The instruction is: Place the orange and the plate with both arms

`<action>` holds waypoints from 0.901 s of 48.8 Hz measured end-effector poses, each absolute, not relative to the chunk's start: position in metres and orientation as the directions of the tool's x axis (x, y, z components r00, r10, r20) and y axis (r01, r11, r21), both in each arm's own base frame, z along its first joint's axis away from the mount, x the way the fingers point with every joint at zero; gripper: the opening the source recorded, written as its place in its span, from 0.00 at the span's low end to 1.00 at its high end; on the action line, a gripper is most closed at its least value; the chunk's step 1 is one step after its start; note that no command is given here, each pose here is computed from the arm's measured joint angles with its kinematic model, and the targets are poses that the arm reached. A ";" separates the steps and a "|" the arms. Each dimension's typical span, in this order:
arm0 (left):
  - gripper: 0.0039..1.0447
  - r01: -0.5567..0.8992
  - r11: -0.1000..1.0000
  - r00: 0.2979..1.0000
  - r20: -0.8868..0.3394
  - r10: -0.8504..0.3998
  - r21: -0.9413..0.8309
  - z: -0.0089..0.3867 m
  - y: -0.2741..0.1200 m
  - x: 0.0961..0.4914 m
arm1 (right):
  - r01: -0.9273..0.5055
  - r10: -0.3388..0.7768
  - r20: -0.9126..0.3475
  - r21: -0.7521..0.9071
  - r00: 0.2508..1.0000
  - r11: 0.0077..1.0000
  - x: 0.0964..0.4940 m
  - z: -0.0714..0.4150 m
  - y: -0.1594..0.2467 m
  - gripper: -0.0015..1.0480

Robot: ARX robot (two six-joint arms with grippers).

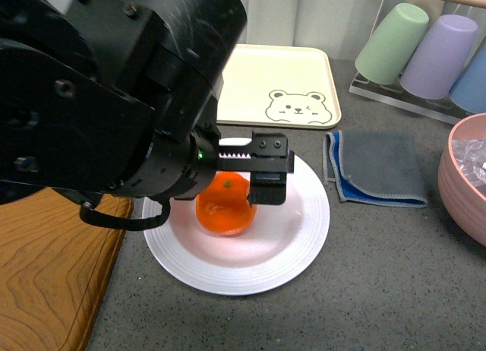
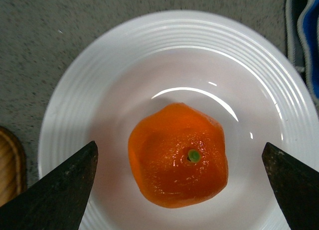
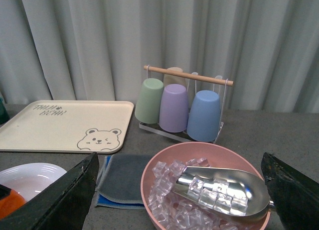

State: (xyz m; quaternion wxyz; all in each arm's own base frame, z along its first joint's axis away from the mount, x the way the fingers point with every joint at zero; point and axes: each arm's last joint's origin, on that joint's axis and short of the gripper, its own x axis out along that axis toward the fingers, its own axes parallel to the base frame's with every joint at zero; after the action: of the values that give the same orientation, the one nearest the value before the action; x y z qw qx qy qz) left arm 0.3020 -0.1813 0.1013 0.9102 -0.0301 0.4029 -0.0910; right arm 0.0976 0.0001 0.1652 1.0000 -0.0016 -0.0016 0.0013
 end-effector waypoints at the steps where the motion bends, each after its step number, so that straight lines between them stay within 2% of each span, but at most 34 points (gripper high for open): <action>1: 0.93 0.137 0.983 0.669 -0.720 -0.185 -0.125 0.104 -0.180 0.301 | -0.002 0.002 0.004 -0.003 1.000 1.000 0.098 0.165 0.000 0.91; 11: 0.93 0.121 0.990 0.740 -0.658 -0.141 -0.076 0.121 -0.161 0.289 | -0.003 0.003 0.004 -0.003 1.000 1.000 0.098 0.165 0.000 0.91; 13: 0.87 0.088 0.996 0.830 -0.550 -0.091 -0.031 0.113 -0.157 0.288 | -0.003 0.003 0.003 -0.003 1.000 1.000 0.098 0.165 0.000 0.91; 17: 0.75 0.036 0.999 0.933 -0.359 -0.022 0.033 0.103 -0.139 0.276 | -0.006 0.006 0.003 -0.003 1.000 1.000 0.098 0.165 0.000 0.91; 21: 0.61 0.012 1.000 0.985 -0.172 -0.012 0.003 0.111 -0.112 0.258 | 0.000 0.000 0.003 -0.003 1.000 1.000 0.098 0.165 0.000 0.91; 25: 0.49 0.010 0.999 1.000 -0.029 -0.011 -0.034 0.133 -0.094 0.246 | 0.000 0.000 0.003 -0.003 1.000 1.000 0.098 0.165 0.000 0.91; 29: 0.35 0.011 0.999 1.000 0.013 -0.011 -0.033 0.143 -0.078 0.232 | -0.002 0.002 0.003 -0.003 1.000 1.000 0.098 0.165 0.000 0.91; 39: 0.04 -0.001 1.000 1.000 -0.023 0.000 -0.012 0.143 -0.049 0.204 | -0.002 0.002 0.003 -0.003 1.000 1.000 0.098 0.165 0.000 0.91; 44: 0.03 0.014 1.000 1.000 -0.016 -0.014 -0.008 0.148 -0.038 0.189 | -0.002 0.002 0.003 -0.003 1.000 1.000 0.098 0.165 0.000 0.91</action>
State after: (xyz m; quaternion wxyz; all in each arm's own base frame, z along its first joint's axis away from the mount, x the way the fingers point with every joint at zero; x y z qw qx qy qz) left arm 0.1892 -0.0376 0.1478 0.9999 -0.0040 0.0081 -0.0072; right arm 0.0976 0.0001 0.1652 1.0000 -0.0016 -0.0016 0.0011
